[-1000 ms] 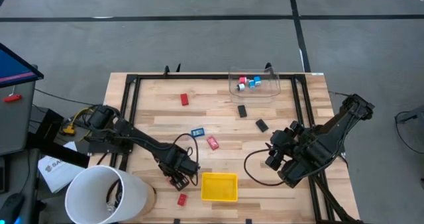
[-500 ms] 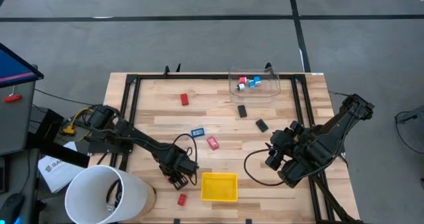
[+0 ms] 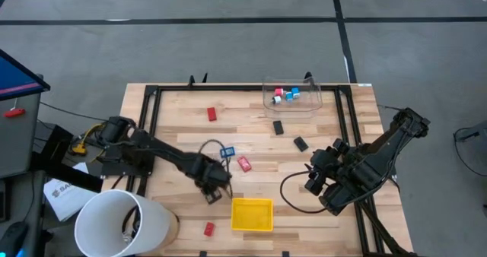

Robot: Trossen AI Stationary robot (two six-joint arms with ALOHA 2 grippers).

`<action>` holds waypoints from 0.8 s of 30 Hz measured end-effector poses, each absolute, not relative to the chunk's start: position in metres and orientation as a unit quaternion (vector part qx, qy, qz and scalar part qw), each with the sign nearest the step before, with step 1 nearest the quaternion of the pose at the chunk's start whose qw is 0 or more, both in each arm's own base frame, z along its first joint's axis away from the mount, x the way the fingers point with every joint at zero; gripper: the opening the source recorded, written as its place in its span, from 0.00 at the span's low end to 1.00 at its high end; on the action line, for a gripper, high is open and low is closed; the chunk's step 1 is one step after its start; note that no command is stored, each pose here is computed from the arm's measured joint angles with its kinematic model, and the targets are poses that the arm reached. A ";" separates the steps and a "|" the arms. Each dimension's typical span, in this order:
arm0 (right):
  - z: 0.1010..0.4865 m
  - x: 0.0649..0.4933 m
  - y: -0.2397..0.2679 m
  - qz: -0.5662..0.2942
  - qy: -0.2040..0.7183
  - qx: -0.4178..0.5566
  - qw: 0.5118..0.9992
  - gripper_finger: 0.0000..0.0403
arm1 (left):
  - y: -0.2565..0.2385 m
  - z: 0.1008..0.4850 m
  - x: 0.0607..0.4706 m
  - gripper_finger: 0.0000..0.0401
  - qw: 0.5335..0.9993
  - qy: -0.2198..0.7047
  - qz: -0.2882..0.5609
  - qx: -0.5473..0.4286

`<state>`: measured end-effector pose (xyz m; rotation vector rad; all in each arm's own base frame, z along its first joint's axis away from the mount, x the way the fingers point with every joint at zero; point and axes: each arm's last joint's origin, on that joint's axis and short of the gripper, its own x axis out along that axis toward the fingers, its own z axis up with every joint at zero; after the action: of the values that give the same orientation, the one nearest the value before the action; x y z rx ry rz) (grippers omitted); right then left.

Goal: Pick & Place Office items
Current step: Put the top left red charger adapter into the transparent bin

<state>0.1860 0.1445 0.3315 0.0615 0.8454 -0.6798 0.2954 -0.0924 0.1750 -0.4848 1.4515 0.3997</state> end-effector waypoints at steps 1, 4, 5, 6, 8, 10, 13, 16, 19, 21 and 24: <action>0.332 0.186 0.145 -0.323 0.403 0.028 0.856 0.54 | -0.087 0.182 0.295 0.28 0.715 0.639 0.183 -0.216; 0.332 0.186 0.144 -0.323 0.401 0.026 0.857 0.54 | -0.072 0.205 0.294 0.28 0.756 0.590 0.188 -0.213; 0.332 0.186 0.144 -0.324 0.399 0.024 0.858 0.54 | -0.068 0.213 0.294 0.28 0.769 0.572 0.191 -0.212; 0.332 0.186 0.144 -0.324 0.397 0.023 0.858 0.54 | -0.064 0.220 0.293 0.28 0.781 0.556 0.193 -0.208; 0.332 0.186 0.144 -0.324 0.393 0.019 0.860 0.54 | -0.054 0.236 0.294 0.28 0.813 0.509 0.187 -0.210; 0.332 0.186 0.144 -0.325 0.391 0.018 0.861 0.54 | -0.044 0.245 0.299 0.28 0.836 0.471 0.180 -0.216; 0.332 0.187 0.144 -0.327 0.386 0.015 0.863 0.54 | -0.028 0.252 0.312 0.28 0.867 0.422 0.155 -0.216; 0.332 0.187 0.144 -0.328 0.383 0.015 0.863 0.54 | -0.010 0.250 0.326 0.28 0.883 0.395 0.133 -0.217; 0.332 0.186 0.145 -0.325 0.385 0.016 0.863 0.54 | 0.004 0.244 0.337 0.28 0.894 0.378 0.112 -0.212; 0.332 0.186 0.145 -0.324 0.385 0.012 0.864 0.54 | 0.009 0.248 0.344 0.28 0.910 0.344 0.084 -0.215; 0.329 0.184 0.144 -0.326 0.380 -0.003 0.866 0.54 | 0.007 0.260 0.355 0.28 0.932 0.283 -0.005 -0.225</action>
<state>0.1838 0.1445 0.3285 -0.0068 0.7953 -0.6820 0.3546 0.0070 0.2598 -0.4611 0.5782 -0.0106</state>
